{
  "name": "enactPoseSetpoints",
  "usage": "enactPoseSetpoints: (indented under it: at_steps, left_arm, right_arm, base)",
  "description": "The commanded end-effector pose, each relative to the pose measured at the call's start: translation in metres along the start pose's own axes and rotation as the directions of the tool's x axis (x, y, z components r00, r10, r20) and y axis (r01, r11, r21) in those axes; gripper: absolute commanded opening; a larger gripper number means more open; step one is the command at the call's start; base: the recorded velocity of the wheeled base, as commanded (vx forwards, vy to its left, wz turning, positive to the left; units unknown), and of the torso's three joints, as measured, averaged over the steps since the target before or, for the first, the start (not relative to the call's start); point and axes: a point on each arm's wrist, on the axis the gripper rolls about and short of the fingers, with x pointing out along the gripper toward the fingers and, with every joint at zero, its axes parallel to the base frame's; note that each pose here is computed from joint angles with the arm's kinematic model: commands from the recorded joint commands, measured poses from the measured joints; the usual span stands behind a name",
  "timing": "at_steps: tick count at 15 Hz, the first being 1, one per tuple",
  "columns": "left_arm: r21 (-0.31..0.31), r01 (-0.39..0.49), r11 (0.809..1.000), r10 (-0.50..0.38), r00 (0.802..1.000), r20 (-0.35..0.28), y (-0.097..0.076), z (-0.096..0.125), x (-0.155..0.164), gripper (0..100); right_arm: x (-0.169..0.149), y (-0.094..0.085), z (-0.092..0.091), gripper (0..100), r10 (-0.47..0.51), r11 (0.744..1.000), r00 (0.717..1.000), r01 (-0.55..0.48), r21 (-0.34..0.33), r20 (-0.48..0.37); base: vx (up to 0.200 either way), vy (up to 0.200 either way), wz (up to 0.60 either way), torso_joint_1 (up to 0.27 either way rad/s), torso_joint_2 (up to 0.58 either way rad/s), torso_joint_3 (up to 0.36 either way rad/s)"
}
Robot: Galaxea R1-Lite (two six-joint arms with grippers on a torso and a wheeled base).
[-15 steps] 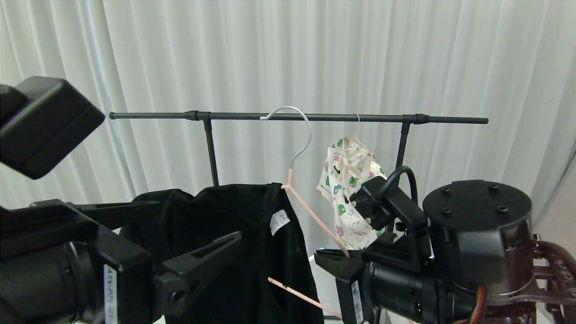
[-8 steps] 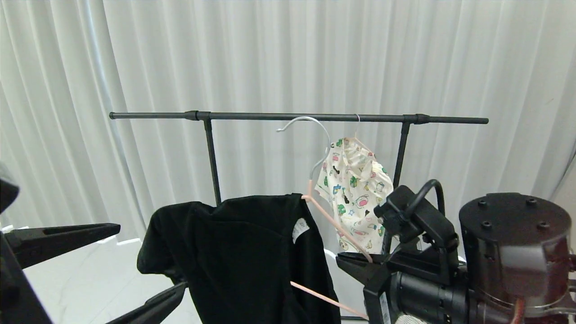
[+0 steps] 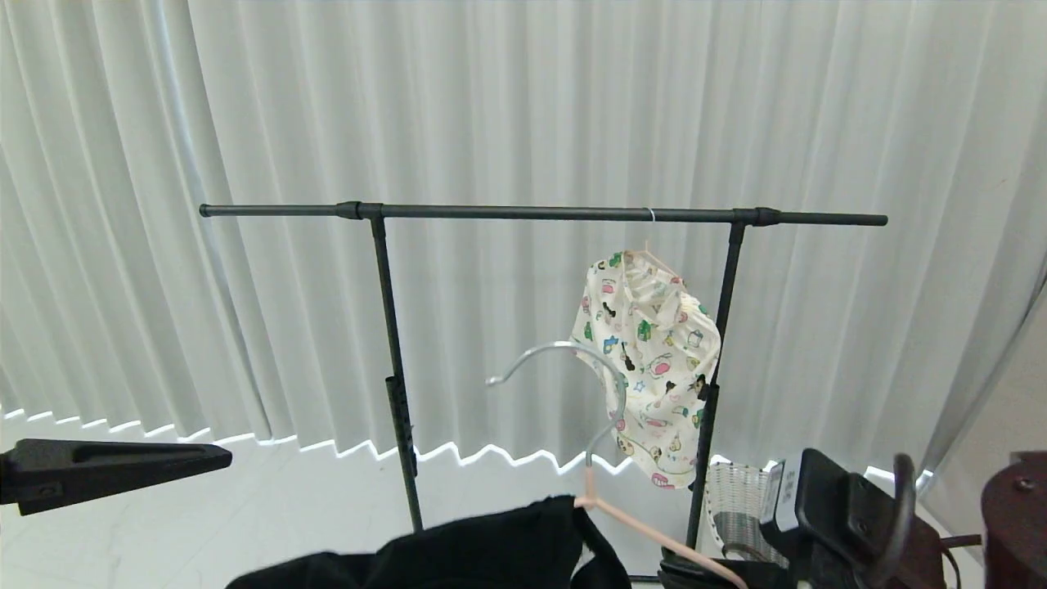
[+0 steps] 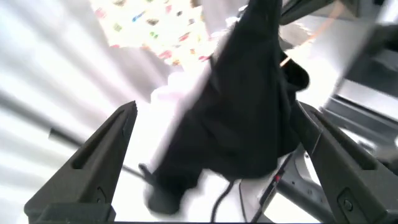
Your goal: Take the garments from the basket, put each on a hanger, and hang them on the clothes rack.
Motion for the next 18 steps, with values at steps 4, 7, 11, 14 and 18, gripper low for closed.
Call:
enactPoseSetpoints:
  at_steps: [4, 7, 11, 14, 18]
  left_arm:
    - [-0.006, 0.200, 0.980, -0.200, 0.979, -0.038, -0.001, 0.003, 0.029, 100]
    - [0.001, 0.285, 0.959, -0.283, 0.954, -0.099, -0.005, 0.002, 0.049, 100]
    - [-0.016, 0.273, 0.962, -0.272, 0.949, -0.157, -0.004, 0.001, 0.074, 100]
    - [-0.025, 0.271, 0.962, -0.271, 0.944, -0.187, -0.005, -0.006, 0.078, 100]
    - [-0.038, 0.253, 0.967, -0.256, 0.946, -0.199, -0.002, -0.009, 0.079, 100]
  right_arm:
    - [-0.005, 0.011, -0.003, 0, 0.053, 0.997, 0.998, -0.052, -0.056, 0.027]
    - [-0.006, 0.011, -0.002, 0, 0.054, 0.997, 0.998, -0.051, -0.064, 0.037]
    - [-0.006, 0.013, -0.001, 0, 0.061, 0.996, 0.997, -0.057, -0.075, 0.053]
    - [-0.005, 0.013, 0.001, 0, 0.063, 0.995, 0.996, -0.058, -0.075, 0.059]
    - [-0.005, 0.015, 0.001, 0, 0.069, 0.995, 0.995, -0.064, -0.076, 0.070]
  base:
    - [0.000, 0.000, 0.00, 0.000, 0.00, 0.000]
    - [0.000, 0.000, 0.00, 0.000, 0.00, 0.000]
    - [0.000, 0.000, 0.00, 0.000, 0.00, 0.000]
    - [0.000, 0.000, 0.00, 0.000, 0.00, 0.000]
    - [0.000, 0.000, 0.00, 0.000, 0.00, 0.000]
